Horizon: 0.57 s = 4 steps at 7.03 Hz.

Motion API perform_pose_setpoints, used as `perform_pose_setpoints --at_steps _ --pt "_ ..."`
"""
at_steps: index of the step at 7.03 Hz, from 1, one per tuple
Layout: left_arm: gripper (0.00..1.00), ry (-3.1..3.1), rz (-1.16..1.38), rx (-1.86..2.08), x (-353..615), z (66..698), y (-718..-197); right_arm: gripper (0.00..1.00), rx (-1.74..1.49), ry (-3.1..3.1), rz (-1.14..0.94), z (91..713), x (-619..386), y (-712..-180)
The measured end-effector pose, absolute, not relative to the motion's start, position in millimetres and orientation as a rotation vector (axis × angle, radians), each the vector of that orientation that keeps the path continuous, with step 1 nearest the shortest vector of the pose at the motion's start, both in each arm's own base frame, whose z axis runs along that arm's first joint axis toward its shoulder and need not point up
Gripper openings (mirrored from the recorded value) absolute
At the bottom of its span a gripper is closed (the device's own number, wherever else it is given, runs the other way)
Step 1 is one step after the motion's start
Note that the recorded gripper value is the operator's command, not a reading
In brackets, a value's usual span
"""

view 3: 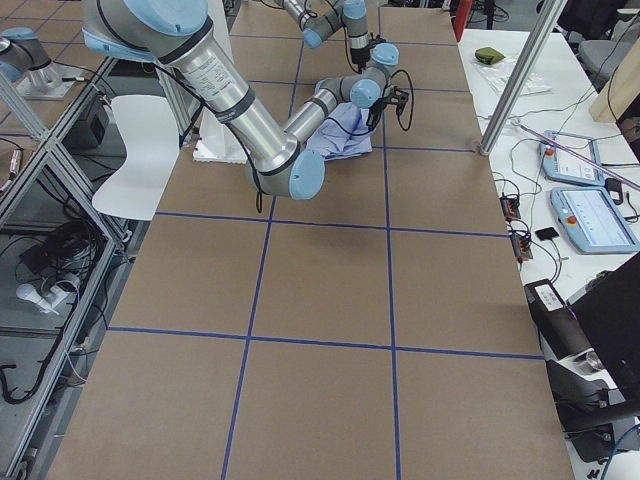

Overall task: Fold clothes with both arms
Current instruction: 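Lift the near edge and fold it over toward the far edge with both grippers, then release the shirt and withdraw the left arm while the right gripper rises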

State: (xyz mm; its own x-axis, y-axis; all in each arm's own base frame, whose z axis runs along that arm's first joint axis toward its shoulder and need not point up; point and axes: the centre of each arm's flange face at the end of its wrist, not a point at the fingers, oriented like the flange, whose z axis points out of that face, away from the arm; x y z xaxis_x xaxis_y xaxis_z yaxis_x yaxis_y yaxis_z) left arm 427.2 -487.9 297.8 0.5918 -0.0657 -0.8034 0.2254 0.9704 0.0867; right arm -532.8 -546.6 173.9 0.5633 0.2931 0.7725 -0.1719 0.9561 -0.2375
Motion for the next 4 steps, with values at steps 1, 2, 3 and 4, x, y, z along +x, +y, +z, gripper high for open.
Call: perform_pose_setpoints --at_steps 1,2,3,4 --pt "1.0 0.925 -0.172 0.187 426.9 297.1 -487.7 1.0 -0.135 -0.94 0.274 173.5 -533.0 -547.1" --pt "1.0 0.929 -0.177 0.19 423.4 294.5 -489.2 1.0 -0.125 -0.952 0.276 172.1 -531.0 -549.2" --pt "1.0 0.932 -0.187 0.189 414.2 293.2 -495.7 1.0 -0.118 -0.959 0.278 171.0 -527.9 -552.1" --pt "1.0 0.939 -0.199 0.178 400.0 293.1 -505.4 1.0 -0.115 -0.965 0.28 166.7 -526.8 -553.2"
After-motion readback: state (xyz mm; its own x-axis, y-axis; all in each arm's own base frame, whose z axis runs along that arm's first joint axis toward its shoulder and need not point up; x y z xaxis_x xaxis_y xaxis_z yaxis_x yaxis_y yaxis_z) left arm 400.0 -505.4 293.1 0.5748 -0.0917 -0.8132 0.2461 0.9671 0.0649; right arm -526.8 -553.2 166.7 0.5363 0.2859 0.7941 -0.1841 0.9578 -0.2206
